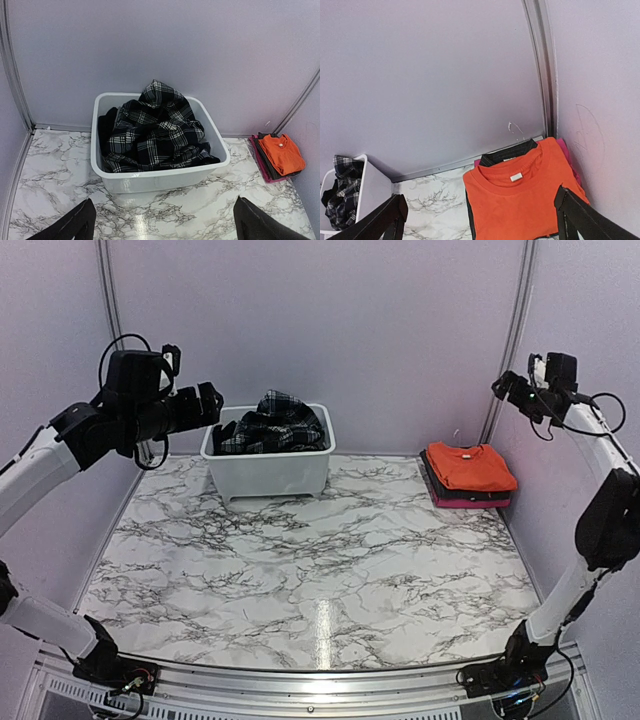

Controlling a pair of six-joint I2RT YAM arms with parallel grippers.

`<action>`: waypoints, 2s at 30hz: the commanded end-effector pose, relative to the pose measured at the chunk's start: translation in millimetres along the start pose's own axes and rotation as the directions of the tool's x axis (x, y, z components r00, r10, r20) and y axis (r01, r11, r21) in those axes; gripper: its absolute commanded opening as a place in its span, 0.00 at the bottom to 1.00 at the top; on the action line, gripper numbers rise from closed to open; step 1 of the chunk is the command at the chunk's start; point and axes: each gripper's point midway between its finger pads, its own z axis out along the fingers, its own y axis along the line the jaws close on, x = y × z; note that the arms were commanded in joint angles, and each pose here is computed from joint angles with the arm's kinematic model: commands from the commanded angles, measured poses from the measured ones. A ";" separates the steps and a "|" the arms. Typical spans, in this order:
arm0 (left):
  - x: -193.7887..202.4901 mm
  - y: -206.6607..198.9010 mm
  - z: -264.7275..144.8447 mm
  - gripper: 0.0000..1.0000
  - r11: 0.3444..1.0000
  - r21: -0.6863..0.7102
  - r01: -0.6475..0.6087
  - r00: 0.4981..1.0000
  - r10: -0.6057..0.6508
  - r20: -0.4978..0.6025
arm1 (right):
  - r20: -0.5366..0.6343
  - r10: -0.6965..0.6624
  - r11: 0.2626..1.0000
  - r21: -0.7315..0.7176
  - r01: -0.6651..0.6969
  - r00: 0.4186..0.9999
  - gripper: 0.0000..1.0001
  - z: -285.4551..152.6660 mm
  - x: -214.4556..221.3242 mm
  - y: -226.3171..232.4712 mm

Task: Fold and stack the mixed laundry pile
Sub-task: Pick up the crumpled skirt and place it in the bin.

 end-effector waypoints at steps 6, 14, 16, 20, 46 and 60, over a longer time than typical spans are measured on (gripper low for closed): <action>45.8 -7.8 112.5 0.99 0.987 -0.021 -0.160 0.955 0.149 -0.256 | -0.077 0.003 0.998 0.066 0.002 0.997 0.99 -50.8 59.2 -17.1; 62.6 -1.9 227.6 0.99 0.980 -0.084 -0.182 0.945 0.151 -0.291 | -0.211 0.121 0.932 -0.312 -0.184 0.970 0.99 -63.4 124.9 33.2; 72.1 9.7 254.4 0.99 0.980 -0.102 -0.169 0.945 0.132 -0.300 | -0.226 0.108 0.933 -0.312 -0.176 0.968 0.99 -64.4 133.2 37.2; 100.1 33.8 305.9 0.99 0.976 -0.114 -0.184 0.936 0.138 -0.324 | -0.224 0.078 0.951 -0.276 -0.140 0.972 0.99 -65.7 138.6 32.2; -156.1 -17.9 187.1 0.00 0.983 0.163 0.088 0.945 -0.134 0.299 | -0.276 0.110 0.940 -0.282 -0.190 0.955 0.99 -63.8 173.4 26.2; -262.8 -124.2 -27.6 0.00 0.854 0.519 0.028 0.792 -0.336 0.510 | -0.281 0.097 0.892 -0.401 -0.208 0.955 0.99 -73.3 181.1 48.4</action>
